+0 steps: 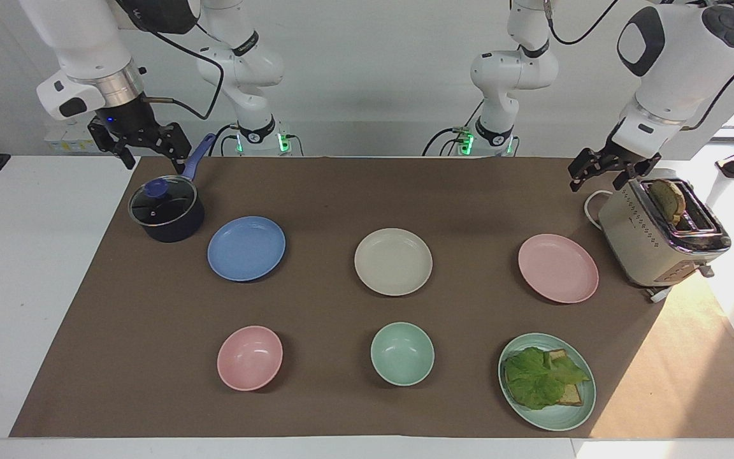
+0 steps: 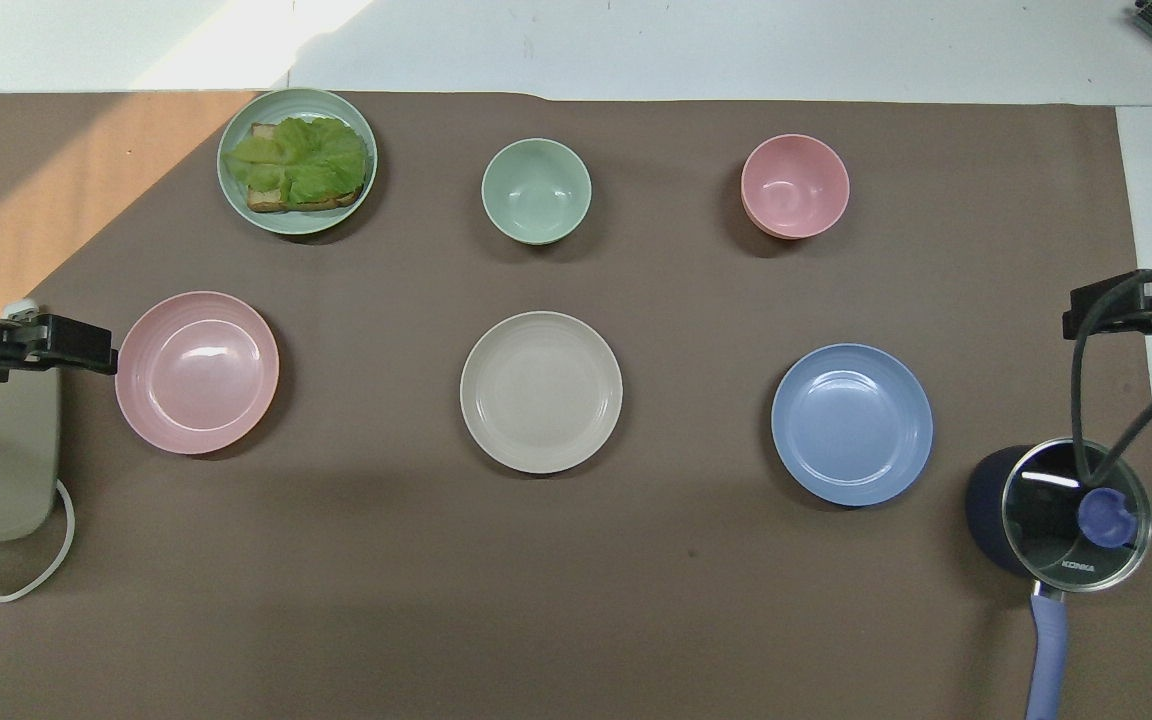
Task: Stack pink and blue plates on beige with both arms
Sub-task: 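Move the left gripper toward the edge of the pink plate, then lower the left gripper and grasp the pink plate rim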
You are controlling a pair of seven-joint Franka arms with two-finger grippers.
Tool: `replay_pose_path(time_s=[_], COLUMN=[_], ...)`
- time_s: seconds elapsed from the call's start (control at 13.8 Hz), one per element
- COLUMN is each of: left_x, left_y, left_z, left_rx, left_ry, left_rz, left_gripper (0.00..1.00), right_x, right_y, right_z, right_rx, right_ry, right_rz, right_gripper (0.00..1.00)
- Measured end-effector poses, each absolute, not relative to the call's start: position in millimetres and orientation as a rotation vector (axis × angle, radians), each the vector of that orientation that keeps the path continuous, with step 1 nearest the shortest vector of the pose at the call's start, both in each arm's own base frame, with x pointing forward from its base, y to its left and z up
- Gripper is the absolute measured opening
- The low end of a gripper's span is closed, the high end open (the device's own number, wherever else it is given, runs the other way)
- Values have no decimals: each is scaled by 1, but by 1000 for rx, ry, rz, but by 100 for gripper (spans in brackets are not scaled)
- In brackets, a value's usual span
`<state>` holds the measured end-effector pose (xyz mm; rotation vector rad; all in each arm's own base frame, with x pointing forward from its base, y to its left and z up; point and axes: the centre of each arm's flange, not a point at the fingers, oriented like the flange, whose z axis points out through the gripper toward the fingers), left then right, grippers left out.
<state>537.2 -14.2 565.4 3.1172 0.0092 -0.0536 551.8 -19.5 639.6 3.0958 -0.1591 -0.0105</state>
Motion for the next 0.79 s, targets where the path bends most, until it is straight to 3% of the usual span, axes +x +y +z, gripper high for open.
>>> replay_pose_path(time_s=[0.79], left_x=[541], left_y=[42], left_z=[436], left_rx=[3113], left_ry=[87], left_rz=[-122], left_gripper=[100], right_x=[552], right_y=[-20], right_z=[640], right_rx=[3096], right_ry=[-159], right_rz=[-10], right_gripper=[100])
